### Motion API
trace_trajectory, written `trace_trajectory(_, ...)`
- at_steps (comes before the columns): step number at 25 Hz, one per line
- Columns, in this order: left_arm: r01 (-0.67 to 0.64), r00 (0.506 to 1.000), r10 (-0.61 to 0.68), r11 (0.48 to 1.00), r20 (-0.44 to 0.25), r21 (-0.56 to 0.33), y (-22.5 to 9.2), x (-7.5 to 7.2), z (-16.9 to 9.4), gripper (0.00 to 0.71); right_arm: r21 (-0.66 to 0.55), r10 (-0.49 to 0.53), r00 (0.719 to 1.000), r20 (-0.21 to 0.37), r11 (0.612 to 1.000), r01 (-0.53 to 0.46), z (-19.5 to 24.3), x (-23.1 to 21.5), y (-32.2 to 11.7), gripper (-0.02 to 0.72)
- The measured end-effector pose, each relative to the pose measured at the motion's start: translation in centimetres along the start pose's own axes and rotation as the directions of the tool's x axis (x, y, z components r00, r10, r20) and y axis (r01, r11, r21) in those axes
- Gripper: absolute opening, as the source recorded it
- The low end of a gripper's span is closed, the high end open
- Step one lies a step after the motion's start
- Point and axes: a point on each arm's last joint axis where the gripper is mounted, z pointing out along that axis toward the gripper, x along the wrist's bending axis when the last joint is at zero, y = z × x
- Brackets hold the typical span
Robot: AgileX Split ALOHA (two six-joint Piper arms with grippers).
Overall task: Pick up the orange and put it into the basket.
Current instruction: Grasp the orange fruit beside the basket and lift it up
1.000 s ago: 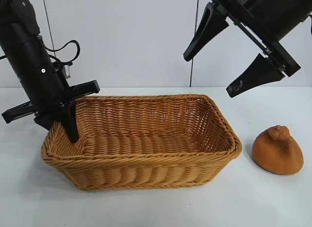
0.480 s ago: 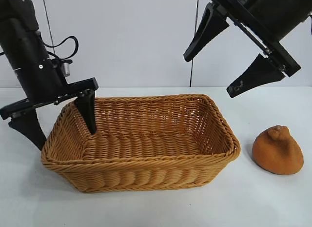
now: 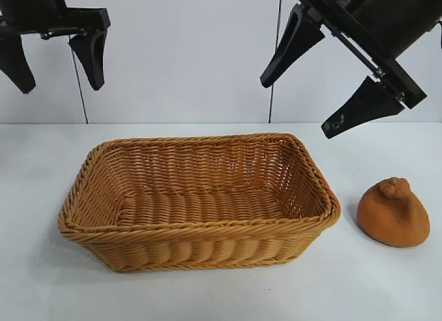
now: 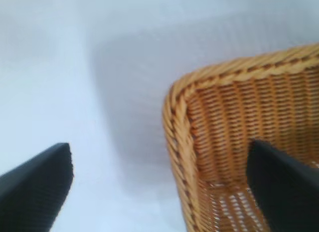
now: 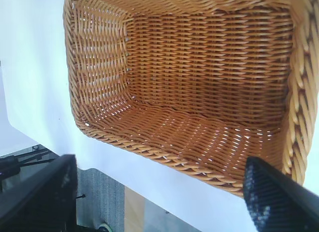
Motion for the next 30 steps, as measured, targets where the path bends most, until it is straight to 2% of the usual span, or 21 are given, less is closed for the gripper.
trace_trajectory(4, 0.048, 0.998, -0.048, 0.999, -0.028, 0.000, 0.1, 2.5, 0.0, 0.672, 0.003, 0.000, 1.000, -0.001, 1.000, 0.000, 0.0, 0.0, 0.0, 0.619)
trace_trajectory(8, 0.018, 0.999, -0.018, 1.000, -0.027, 0.019, -1.3, 2.6, -0.6, 0.672, 0.008, -0.001, 1.000, 0.001, 1.000, 0.001, 0.0, 0.0, -0.1, 0.619)
trace_trajectory(12, 0.009, 1.000, -0.007, 0.999, -0.028, 0.036, -4.2, 2.7, -2.4, 0.672, 0.010, -0.002, 1.000, 0.002, 1.000, 0.002, 0.0, 0.0, -0.1, 0.619)
trace_trajectory(17, 0.002, 0.999, -0.001, 1.000, -0.042, 0.014, -9.6, 3.0, -6.3, 0.672, 0.011, -0.005, 1.000, 0.007, 1.000, 0.005, 0.0, -0.1, -0.1, 0.619)
trace_trajectory(21, 0.002, 0.999, -0.002, 1.000, -0.041, -0.009, -15.5, 3.2, -8.8, 0.672, 0.013, -0.008, 1.000, 0.011, 1.000, 0.007, 0.0, -0.1, -0.1, 0.619)
trace_trajectory(27, 0.002, 0.999, -0.003, 1.000, -0.041, -0.028, -24.8, 3.4, -9.3, 0.672, 0.014, -0.008, 1.000, 0.011, 1.000, 0.008, 0.0, -0.1, -0.1, 0.619)
trace_trajectory(30, 0.002, 0.999, -0.005, 0.994, -0.035, -0.107, -28.7, 3.5, -8.9, 0.672, 0.014, -0.008, 1.000, 0.011, 1.000, 0.008, 0.0, -0.1, -0.1, 0.619)
